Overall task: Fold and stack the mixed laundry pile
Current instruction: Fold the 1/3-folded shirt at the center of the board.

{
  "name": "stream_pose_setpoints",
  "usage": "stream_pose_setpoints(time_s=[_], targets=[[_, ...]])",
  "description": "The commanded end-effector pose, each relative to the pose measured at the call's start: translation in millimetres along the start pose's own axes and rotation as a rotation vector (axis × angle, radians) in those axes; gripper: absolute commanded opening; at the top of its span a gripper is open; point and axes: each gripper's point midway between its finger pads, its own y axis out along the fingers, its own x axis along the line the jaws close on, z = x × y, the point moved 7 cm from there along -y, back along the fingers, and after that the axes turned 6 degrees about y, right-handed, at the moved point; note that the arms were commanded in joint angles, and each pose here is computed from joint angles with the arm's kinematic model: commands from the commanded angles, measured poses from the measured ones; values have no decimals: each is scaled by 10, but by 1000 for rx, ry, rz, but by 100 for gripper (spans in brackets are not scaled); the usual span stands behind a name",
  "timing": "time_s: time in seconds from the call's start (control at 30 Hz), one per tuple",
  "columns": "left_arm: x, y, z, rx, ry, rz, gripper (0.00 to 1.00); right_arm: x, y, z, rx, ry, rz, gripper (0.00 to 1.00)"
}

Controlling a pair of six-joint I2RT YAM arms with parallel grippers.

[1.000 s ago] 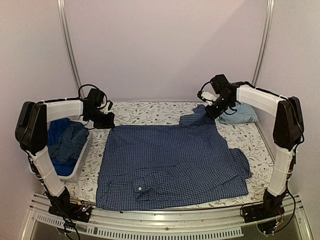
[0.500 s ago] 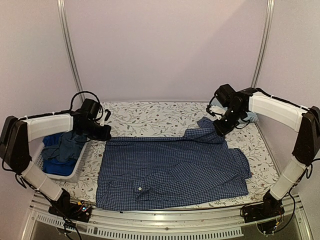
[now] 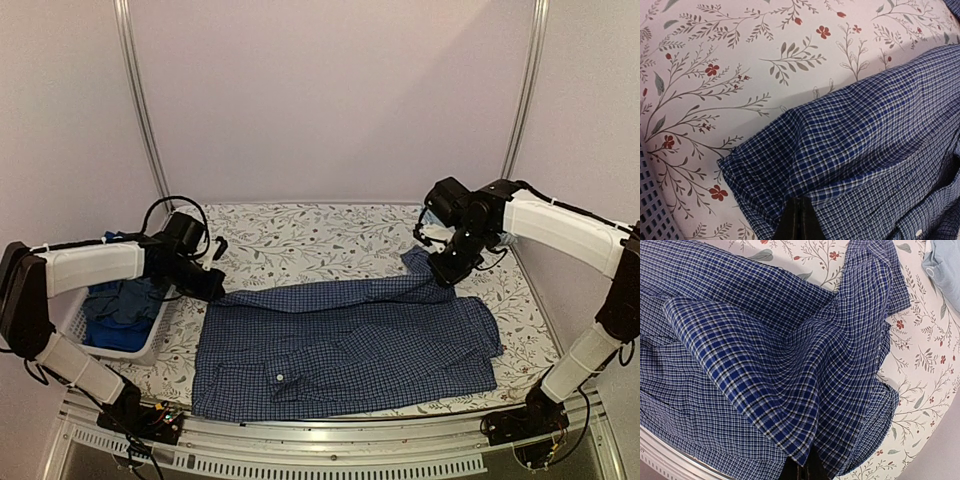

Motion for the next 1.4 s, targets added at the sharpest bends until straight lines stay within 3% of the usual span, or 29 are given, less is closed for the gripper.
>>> stream_pose_setpoints(time_s=[0.0,0.13,0.33,0.63,1.17,1.37], targets=[[-97,-13,-33,67,58,1,0,147,-43,-84,34,-21,26,0],[-95,15,-43,164,58,-38,0,290,-38,-161,72,-41,22,0],[-151,60,-43,217,89,-58,0,531,198,-118,177,-42,-24,1],[-201,89,1,297,119,-94,0,506,489,229,402,44,29,0],[-85,-120,-182,243,58,-123,0,242,514,109,343,131,127,0],[-71,9,-2,326,94,-129,0,232,562,161,374,141,80,0]])
